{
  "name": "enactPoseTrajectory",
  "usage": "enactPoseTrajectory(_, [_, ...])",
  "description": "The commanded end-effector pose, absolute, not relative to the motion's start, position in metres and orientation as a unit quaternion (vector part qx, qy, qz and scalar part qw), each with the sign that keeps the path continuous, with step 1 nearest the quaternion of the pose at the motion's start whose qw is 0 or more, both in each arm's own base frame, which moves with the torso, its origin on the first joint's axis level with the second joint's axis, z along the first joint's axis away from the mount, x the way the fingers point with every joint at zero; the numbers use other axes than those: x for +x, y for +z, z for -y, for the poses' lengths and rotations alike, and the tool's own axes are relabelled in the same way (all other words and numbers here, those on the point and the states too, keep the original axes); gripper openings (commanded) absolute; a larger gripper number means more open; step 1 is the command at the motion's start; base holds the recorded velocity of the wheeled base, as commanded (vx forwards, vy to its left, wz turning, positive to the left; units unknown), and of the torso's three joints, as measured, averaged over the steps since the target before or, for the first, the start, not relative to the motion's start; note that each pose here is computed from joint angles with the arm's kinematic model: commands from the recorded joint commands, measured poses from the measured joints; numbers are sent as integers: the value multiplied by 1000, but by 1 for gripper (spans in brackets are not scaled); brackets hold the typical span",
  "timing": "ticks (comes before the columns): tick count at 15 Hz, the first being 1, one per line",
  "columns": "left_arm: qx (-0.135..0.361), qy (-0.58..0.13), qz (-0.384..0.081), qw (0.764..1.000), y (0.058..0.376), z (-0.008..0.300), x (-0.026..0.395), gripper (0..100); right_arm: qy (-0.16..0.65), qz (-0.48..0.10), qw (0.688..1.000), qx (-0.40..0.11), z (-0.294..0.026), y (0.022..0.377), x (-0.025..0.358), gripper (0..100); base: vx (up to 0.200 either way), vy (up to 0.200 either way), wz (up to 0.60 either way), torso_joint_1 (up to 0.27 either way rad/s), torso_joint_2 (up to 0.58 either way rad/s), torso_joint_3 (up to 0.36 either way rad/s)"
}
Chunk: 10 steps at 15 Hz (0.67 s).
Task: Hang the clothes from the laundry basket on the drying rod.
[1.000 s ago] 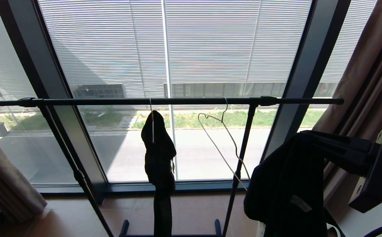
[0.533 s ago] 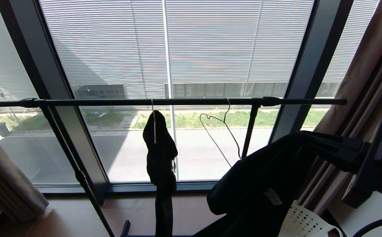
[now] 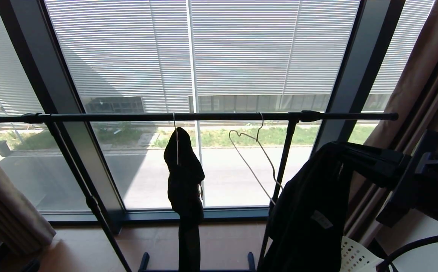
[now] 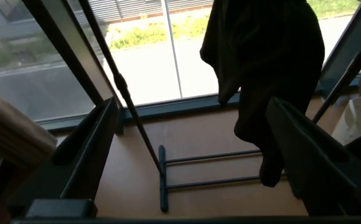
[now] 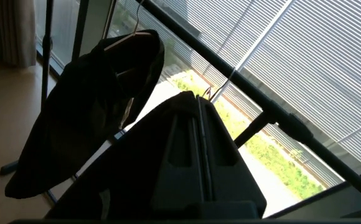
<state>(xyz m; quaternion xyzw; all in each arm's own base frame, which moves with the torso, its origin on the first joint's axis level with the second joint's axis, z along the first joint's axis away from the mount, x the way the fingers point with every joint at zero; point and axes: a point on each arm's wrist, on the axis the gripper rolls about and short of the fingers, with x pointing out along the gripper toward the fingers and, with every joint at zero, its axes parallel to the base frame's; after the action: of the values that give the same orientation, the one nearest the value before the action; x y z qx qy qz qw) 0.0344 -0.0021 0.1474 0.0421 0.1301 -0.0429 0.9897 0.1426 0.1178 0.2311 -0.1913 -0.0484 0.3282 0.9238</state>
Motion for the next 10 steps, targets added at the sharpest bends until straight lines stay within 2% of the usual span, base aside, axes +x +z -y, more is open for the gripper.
enactPoseTrajectory(1, [4, -101, -168, 981, 160, 11, 60, 100, 334, 68, 924, -172, -125, 226, 147, 0, 0, 0, 0, 0, 0, 0])
enactPoseTrajectory(3, [-28, -137, -194, 971, 164, 20, 73, 100, 299, 128, 934, -148, -131, 248, 155, 0, 0, 0, 0, 0, 0, 0])
enactPoseTrajectory(6, [-56, -163, -206, 963, 173, 28, 83, 100, 259, 99, 949, -152, -133, 248, 162, 0, 0, 0, 0, 0, 0, 0])
enactPoseTrajectory(7, [-51, -201, -212, 955, 181, 39, 89, 100, 218, 39, 967, -128, -116, 236, 176, 0, 0, 0, 0, 0, 0, 0])
enactPoseTrajectory(8, [-49, -231, -216, 947, 186, 49, 93, 100, 202, 23, 970, -130, -109, 235, 181, 0, 0, 0, 0, 0, 0, 0])
enactPoseTrajectory(10, [-80, -262, -233, 933, 202, 73, 111, 100, 187, 4, 973, -136, -101, 228, 181, 0, 0, 0, 0, 0, 0, 0])
